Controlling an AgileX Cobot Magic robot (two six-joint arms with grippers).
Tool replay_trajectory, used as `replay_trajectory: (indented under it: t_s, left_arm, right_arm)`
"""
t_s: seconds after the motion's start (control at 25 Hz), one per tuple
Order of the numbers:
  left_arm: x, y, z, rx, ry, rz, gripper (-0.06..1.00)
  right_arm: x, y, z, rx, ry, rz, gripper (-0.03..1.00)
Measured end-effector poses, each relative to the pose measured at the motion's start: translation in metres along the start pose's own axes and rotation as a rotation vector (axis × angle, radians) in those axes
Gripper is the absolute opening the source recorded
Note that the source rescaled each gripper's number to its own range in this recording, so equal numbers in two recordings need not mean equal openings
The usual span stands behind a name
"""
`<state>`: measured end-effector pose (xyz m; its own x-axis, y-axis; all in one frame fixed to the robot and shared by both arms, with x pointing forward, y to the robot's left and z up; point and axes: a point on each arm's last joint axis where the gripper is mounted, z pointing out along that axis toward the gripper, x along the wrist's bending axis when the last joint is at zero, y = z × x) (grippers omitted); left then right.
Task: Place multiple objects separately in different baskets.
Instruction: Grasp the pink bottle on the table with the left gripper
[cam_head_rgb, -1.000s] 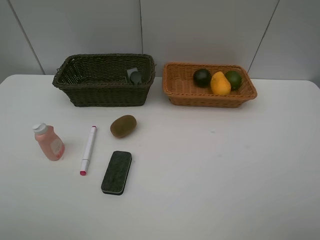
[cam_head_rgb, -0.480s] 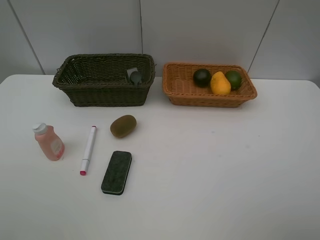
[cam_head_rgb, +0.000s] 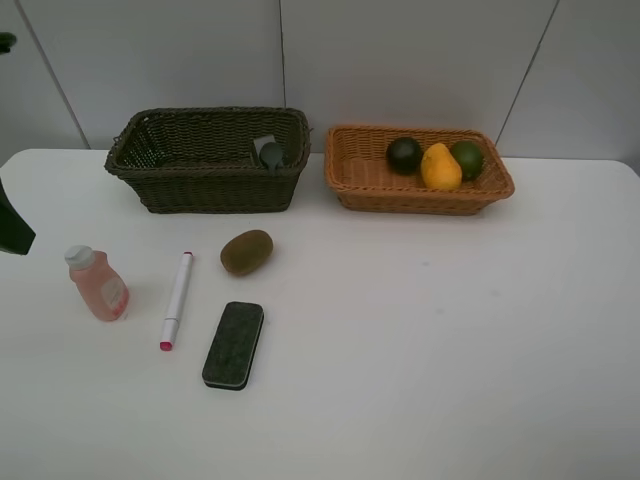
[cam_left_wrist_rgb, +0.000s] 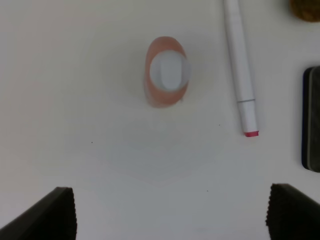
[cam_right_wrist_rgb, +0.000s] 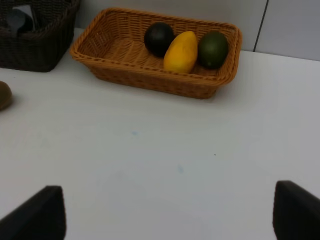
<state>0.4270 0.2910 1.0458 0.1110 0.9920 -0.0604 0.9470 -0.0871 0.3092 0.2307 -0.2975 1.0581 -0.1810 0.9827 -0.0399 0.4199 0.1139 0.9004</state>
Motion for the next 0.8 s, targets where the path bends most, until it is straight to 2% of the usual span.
replay_trajectory:
  t_s: [0.28, 0.52, 0.8]
  left_arm:
    - [0.006, 0.031, 0.036, 0.091, -0.004, -0.004, 1.00]
    - [0.010, 0.040, 0.067, 0.141, -0.005, 0.001, 1.00]
    - [0.003, 0.048, 0.099, 0.174, -0.011, 0.032, 1.00]
  right_arm:
    - [0.000, 0.000, 0.000, 0.000, 0.000, 0.000, 1.00]
    - [0.000, 0.000, 0.000, 0.000, 0.000, 0.000, 1.00]
    - [0.000, 0.000, 0.000, 0.000, 0.000, 0.000, 1.00]
